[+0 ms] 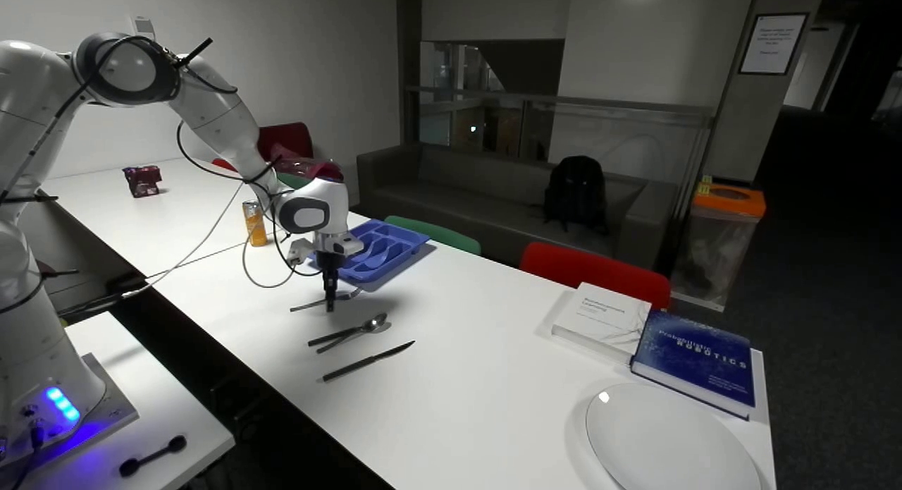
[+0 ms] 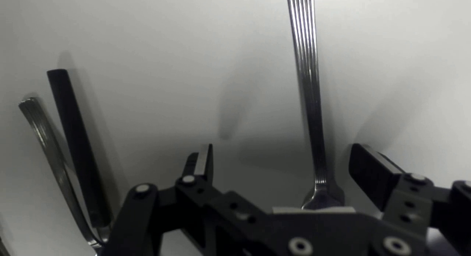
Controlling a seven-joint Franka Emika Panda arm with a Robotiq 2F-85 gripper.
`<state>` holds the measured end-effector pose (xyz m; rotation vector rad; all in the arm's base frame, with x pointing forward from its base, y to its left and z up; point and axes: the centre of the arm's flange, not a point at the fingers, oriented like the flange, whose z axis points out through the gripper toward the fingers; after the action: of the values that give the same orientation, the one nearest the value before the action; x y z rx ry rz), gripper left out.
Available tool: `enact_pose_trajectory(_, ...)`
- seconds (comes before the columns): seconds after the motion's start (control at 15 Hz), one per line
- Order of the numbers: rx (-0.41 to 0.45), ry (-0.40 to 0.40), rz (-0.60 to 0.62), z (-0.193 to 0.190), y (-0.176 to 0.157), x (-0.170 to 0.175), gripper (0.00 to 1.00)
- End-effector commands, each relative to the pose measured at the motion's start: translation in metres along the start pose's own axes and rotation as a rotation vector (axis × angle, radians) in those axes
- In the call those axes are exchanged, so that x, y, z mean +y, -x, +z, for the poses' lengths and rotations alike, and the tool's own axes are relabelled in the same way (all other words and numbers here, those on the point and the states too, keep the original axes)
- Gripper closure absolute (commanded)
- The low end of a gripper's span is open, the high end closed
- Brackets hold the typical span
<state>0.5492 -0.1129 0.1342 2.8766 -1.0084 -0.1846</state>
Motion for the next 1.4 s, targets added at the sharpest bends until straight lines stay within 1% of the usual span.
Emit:
enact_pose_trajectory(0.0,-0.019,0.043,-0.066,-0.0069,0.0048,0.0006,0.00)
enact_pose_trajectory(0.2,-0.026,0.053,-0.096,-0.0065,0.0054,-0.0018,0.00)
enact_pose_trajectory(0.27,-0.027,0.054,-0.105,-0.0068,0.0048,-0.0025,0.18)
enact_pose_trajectory(0.6,-0.047,0.051,-0.154,-0.0077,0.0036,-0.0049,0.58)
enact_pose_trajectory(0.93,-0.060,0.053,-0.192,-0.0080,-0.0001,-0.0050,0.95)
enact_pose_trajectory(1.0,-0.064,0.053,-0.200,-0.0083,-0.0008,-0.0045,1.00)
enact_pose_trajectory(1.07,-0.067,0.053,-0.207,-0.0083,-0.0017,-0.0042,1.00)
enact_pose_trajectory(1.13,-0.070,0.054,-0.213,-0.0096,-0.0034,-0.0046,0.98)
enact_pose_trajectory(1.27,-0.074,0.057,-0.225,-0.0085,-0.0034,-0.0047,1.00)
enact_pose_trajectory(1.33,-0.073,0.058,-0.228,-0.0091,-0.0019,-0.0044,0.98)
